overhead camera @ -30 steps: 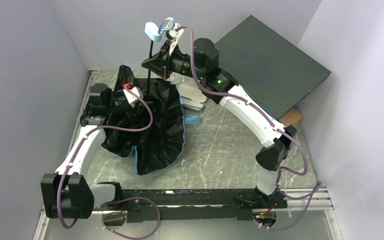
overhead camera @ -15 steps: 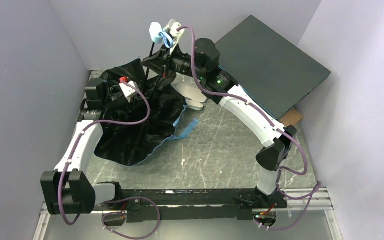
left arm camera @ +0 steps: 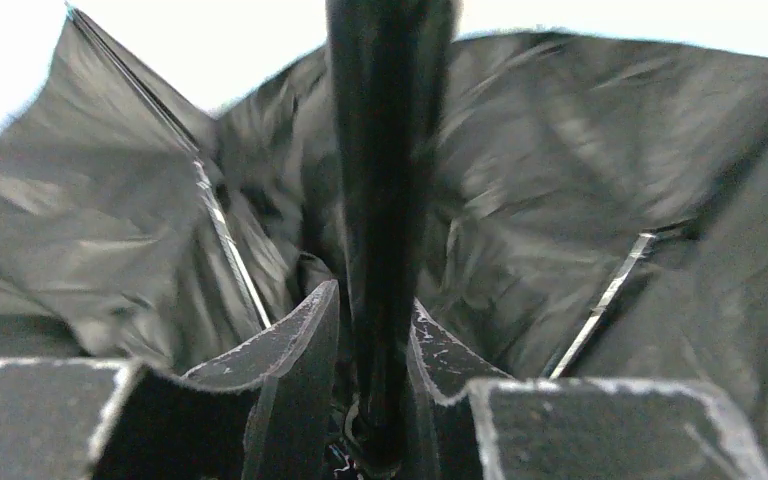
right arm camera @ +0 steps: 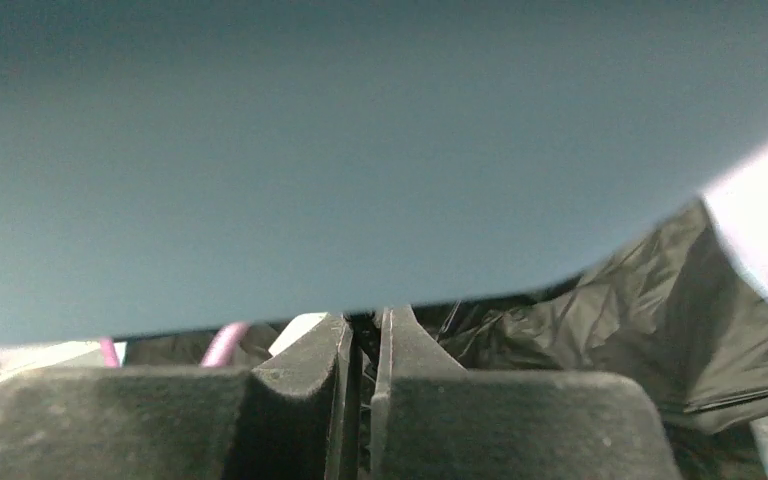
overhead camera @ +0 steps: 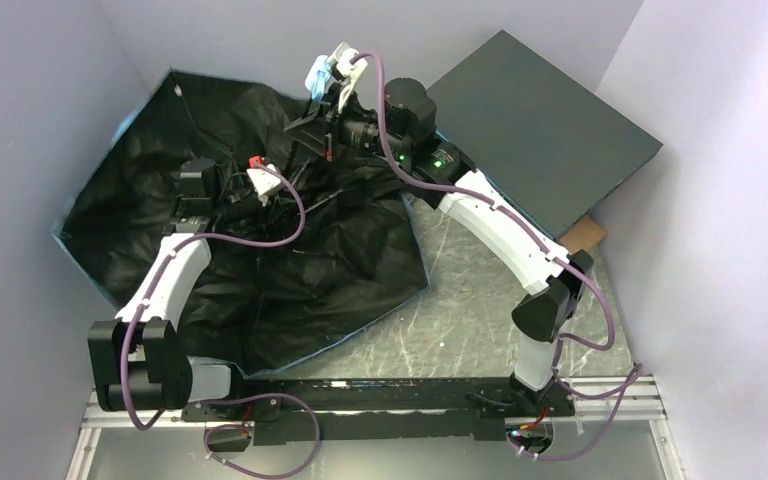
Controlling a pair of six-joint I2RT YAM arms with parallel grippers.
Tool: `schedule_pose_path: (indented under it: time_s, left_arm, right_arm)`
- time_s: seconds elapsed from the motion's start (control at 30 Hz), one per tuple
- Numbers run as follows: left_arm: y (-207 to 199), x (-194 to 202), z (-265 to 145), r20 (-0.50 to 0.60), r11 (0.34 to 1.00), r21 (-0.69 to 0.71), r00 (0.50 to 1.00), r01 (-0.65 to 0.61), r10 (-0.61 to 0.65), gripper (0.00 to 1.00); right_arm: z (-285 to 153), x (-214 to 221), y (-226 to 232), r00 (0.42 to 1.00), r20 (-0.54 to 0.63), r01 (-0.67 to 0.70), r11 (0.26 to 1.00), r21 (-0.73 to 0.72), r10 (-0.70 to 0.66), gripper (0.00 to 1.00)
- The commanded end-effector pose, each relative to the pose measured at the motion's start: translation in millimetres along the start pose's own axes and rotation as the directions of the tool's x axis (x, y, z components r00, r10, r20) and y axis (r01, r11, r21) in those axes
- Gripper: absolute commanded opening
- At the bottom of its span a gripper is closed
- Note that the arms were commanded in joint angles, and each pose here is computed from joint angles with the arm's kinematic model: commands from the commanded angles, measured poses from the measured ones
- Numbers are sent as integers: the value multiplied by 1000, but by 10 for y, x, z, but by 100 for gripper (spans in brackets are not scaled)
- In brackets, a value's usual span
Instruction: Open the umbrella
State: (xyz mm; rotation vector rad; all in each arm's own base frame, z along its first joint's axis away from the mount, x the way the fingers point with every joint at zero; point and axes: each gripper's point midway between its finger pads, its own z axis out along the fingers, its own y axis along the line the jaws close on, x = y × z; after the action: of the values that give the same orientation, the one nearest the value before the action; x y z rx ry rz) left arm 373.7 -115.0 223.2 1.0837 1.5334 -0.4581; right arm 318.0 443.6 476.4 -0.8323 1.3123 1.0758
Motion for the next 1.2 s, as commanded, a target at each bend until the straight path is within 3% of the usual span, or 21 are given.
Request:
schedule_pose_path:
  time_s: [0.0,0.13,0.2,0.4,0.5,0.6,0.77,0.9,1.17]
  left_arm:
    - [-182,1406,-281,-410,967,-136,877,214,-252,30]
    - [-67,1228,-302,-366,971,-156,902,182,-228,28]
    - [24,1102,-321,-345,975,-167,918,146,-196,22]
    - [174,621,-355,-260,982,-166,956,93,-134,2]
    - [215,384,-384,-207,981,-178,972,76,-113,0]
    - [296,94,-444,-154,977,-208,984,54,-87,0]
    - [444,-445,-575,-69,966,-257,997,9,-27,0]
    - [512,-856,-663,-6,963,-268,1000,-8,6,0]
    - [698,-1411,-830,45,919,-357,979,-169,198,0]
  right_arm:
    - [-1651,-2772,1521,679,727,340,922,-187,-103,0]
    - [-1674,-2757,1524,680,725,341,922,-182,-108,0]
    - [-1671,-2729,1522,685,719,342,922,-181,-113,0]
    - [-1512,-2356,1361,755,643,300,940,-164,-128,0]
    - [-1430,-2111,1263,793,595,274,950,-151,-134,0]
    - [-1398,-1854,1172,823,551,253,959,-130,-142,15]
    - [-1352,-1342,971,875,463,198,977,-76,-141,57]
    - [-1360,-816,857,918,365,188,981,-53,-157,81]
    - [-1479,-311,661,956,198,216,976,34,-218,84]
